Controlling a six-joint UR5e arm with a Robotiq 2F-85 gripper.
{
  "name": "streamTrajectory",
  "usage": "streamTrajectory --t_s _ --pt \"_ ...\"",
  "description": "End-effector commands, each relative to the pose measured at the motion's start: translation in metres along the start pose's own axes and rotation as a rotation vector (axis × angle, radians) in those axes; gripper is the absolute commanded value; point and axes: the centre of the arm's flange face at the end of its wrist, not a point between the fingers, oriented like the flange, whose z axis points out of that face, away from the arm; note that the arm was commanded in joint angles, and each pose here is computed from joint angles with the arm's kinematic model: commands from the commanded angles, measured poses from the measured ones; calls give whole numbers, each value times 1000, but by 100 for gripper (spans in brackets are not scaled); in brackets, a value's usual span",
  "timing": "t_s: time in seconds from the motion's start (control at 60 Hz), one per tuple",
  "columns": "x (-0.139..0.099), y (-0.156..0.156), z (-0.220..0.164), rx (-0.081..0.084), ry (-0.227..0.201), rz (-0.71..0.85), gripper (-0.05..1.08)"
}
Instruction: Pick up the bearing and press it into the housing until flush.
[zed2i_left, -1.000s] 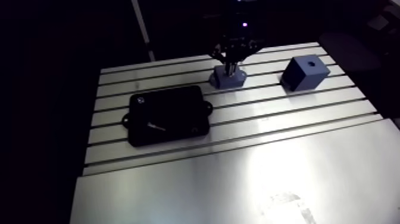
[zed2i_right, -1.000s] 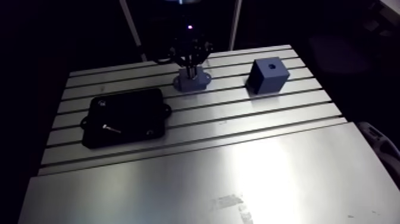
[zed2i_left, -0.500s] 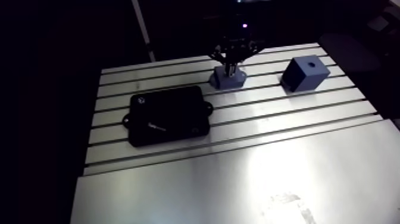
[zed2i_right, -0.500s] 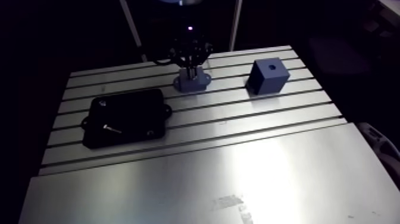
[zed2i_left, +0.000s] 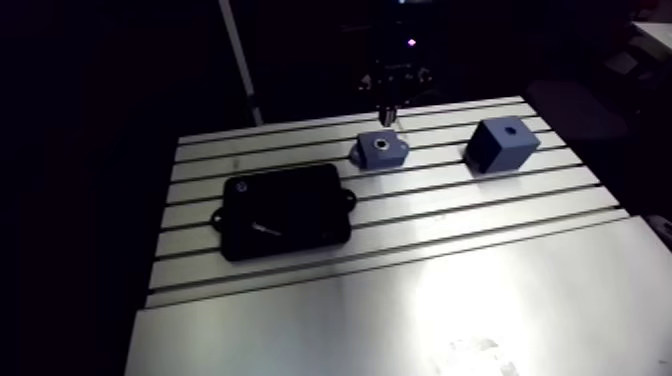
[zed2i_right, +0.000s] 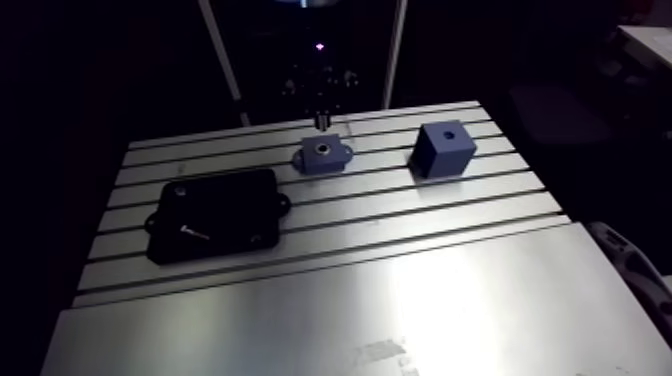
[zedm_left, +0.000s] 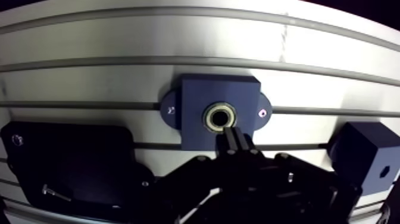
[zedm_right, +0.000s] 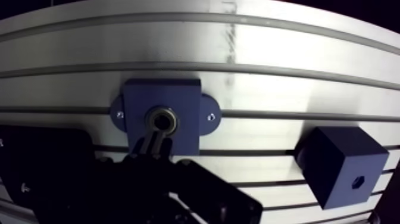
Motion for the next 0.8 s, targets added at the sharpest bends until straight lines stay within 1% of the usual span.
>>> streamTrajectory --t_s 0.017,0.033,0.05,0.067,0.083,0.1,0.117,0.167,0.217,0.233,0.25,0.283,0.3,0.317,0.333,0.35,0.367,0.383,0.433,0.45,0.467,0.483,0.533,0.55,0.6,0.633,0.717,0.733,0.75,0.767,0.783,0.8 --pt "-4 1 -19 -5 18 2 75" --pt "-6 0 -23 -6 16 2 37" --pt "-6 0 -23 -6 16 2 37" --pt "-8 0 -31 -7 18 2 7" --pt "-8 0 -31 -7 18 2 7" --pt "-10 0 -41 -9 26 3 1" --pt "-10 0 -41 -9 26 3 1" --pt "-14 -1 -61 -13 48 4 0" --pt "-16 -1 -68 -14 50 6 0" --pt "-18 -2 -76 -11 41 11 0" --pt "-18 -2 -76 -11 41 11 0" --pt "-24 -4 -93 -6 15 17 0" --pt "-24 -4 -93 -6 15 17 0" --pt "-28 -5 -101 -3 -1 21 0" --pt "-28 -5 -101 -3 -1 21 0" --pt "-32 -5 -110 -1 -18 25 0" --pt "-32 -5 -110 -1 -18 25 0" --pt "-37 -6 -118 -2 -33 31 0" --pt "-42 -7 -128 -2 -41 37 0" --pt "-47 -8 -138 -3 -43 42 0" --pt "-47 -8 -138 -3 -43 42 0" --pt "-52 -9 -148 -2 -41 42 0" --pt "-56 -10 -157 -2 -38 43 0" --pt "-60 -11 -167 -3 -35 44 0" --pt "-65 -12 -175 -4 -33 44 0" --pt "-75 -14 -193 -5 -30 44 0" --pt "-85 -17 -209 -5 -27 43 0" --pt "-89 -19 -218 -7 -21 42 0" --pt "-89 -19 -218 -7 -21 42 0" --pt "-94 -21 -227 -8 -9 40 0" --pt "-94 -21 -227 -8 -9 40 0" --pt "-99 -23 -238 -12 7 39 0"
